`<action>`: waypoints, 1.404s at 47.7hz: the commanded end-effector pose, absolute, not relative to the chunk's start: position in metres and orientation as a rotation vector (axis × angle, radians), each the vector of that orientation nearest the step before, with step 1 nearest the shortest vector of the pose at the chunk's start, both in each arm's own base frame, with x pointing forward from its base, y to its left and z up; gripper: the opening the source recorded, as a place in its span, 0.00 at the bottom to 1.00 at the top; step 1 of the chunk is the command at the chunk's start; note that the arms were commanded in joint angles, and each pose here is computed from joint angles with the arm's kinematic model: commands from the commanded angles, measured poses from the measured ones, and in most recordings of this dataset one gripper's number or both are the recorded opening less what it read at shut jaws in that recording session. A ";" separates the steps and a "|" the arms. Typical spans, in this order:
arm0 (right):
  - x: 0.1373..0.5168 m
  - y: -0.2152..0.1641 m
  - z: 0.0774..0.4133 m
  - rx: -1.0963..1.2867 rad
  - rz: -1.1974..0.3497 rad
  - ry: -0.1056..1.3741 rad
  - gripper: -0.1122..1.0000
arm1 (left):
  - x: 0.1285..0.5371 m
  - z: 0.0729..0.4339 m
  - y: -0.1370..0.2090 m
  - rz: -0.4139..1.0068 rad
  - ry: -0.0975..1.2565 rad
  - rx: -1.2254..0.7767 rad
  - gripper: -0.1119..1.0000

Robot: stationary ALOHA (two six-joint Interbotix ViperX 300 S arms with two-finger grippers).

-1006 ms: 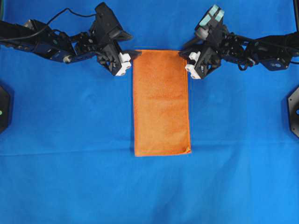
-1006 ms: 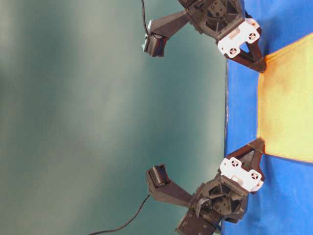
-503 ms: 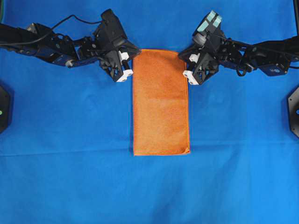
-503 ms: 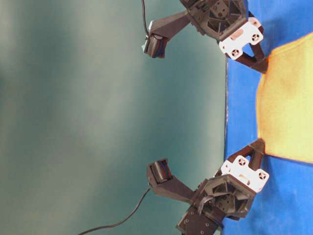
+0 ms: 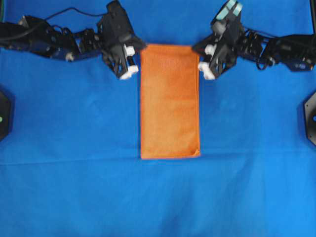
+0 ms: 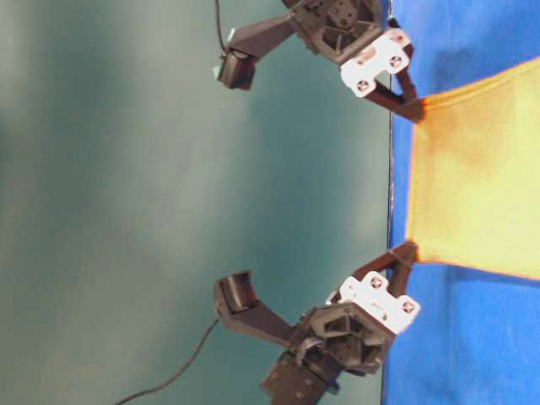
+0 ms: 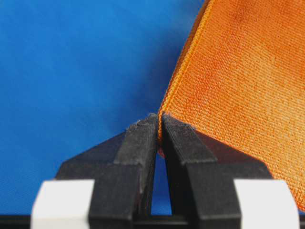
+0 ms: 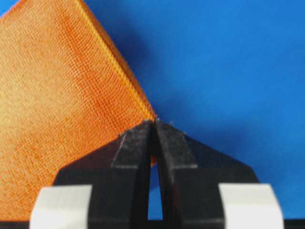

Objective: Fold the orange towel.
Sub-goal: 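Pull the far end toward the near end, folding the strip in half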

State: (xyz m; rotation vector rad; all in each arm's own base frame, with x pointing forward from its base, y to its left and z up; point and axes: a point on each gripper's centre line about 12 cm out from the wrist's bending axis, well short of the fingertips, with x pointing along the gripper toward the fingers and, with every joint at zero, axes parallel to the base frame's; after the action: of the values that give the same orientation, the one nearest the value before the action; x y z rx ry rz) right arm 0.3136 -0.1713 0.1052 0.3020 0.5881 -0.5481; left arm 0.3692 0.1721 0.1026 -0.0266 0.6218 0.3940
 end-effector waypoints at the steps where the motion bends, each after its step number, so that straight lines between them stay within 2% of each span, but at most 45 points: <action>1: 0.313 -0.182 0.121 0.287 -0.570 0.538 0.13 | 0.371 0.122 0.186 0.423 0.577 -0.009 0.12; 14: 0.313 -0.193 0.128 0.269 -0.589 0.520 0.13 | 0.373 0.127 0.198 0.438 0.571 0.018 0.12; 31: 0.311 -0.188 0.138 0.273 -0.581 0.506 0.13 | 0.373 0.136 0.192 0.422 0.576 0.029 0.12; 41: 0.304 -0.161 0.160 0.260 -0.528 0.472 0.13 | 0.371 0.158 0.165 0.367 0.557 0.052 0.12; 49: 0.301 -0.132 0.173 0.250 -0.457 0.454 0.13 | 0.369 0.168 0.131 0.294 0.546 0.071 0.12; 67: 0.308 -0.052 0.161 0.279 -0.241 0.570 0.13 | 0.364 0.154 0.034 0.065 0.594 0.070 0.12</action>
State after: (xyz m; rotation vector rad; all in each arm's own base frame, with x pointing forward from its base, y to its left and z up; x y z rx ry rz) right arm 0.3063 -0.0650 0.1555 0.2786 0.5772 -0.2796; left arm 0.3620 0.0503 0.1451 0.0622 0.6192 0.1038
